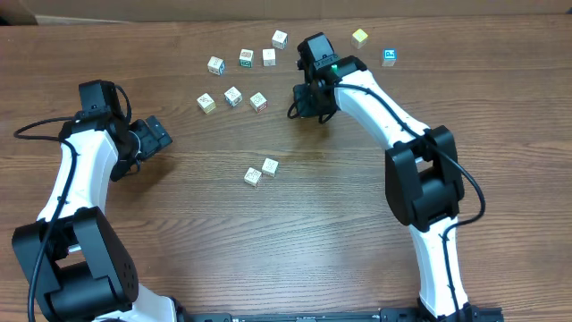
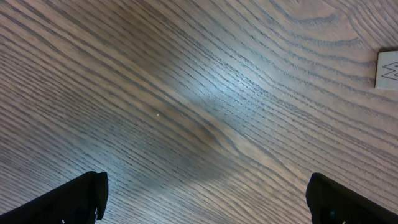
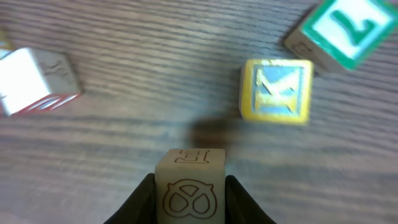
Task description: Form a circle
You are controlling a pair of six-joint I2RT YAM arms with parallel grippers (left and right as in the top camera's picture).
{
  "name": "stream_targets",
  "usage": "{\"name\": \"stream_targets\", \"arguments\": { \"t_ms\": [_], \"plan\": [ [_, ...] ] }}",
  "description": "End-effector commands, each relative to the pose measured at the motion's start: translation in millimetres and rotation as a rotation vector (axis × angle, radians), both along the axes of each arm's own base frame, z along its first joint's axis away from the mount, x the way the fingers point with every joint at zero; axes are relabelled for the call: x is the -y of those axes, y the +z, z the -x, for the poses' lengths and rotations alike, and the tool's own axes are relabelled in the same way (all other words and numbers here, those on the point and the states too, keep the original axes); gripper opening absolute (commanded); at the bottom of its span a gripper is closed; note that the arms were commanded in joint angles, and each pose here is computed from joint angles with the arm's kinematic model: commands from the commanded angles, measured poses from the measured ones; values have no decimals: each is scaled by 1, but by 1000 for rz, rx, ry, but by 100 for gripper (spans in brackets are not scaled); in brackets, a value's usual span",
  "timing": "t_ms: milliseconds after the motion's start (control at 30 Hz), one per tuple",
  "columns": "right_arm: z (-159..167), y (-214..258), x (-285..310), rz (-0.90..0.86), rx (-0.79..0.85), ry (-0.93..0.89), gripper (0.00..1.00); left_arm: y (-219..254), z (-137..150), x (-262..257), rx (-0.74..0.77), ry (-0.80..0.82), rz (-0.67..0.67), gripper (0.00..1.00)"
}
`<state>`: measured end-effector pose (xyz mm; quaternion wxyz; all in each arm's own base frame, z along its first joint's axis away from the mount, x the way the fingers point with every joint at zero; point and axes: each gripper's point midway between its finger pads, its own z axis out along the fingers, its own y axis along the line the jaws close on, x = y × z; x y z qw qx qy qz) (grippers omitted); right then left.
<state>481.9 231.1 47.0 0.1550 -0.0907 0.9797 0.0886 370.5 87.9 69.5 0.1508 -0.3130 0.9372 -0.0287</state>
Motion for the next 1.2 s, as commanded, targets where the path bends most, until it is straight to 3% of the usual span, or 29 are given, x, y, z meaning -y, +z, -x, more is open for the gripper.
{"name": "stream_targets", "arguments": {
  "t_ms": [0, 200, 500, 700, 900, 1167],
  "plan": [
    [0, 60, 0, -39, 83, 0, 26, -1, -1, 2, -1, 2, 10, 99],
    [31, 67, 14, 5, -16, 0, 25, -1, -1, 2, -1, 2, 10, 100],
    [114, 50, 22, -8, -384, -5, 27, -1, -1, 2, -1, 2, 10, 99],
    [145, 34, 29, 23, -520, -51, 27, -1, -1, 2, -1, 2, 10, 100],
    [158, 11, 28, 41, -550, -40, 27, -1, -1, 1, -1, 3, 10, 100],
    [150, 4, 13, 25, -485, -4, 34, -1, -1, 2, -1, 2, 10, 100]
  ]
}}
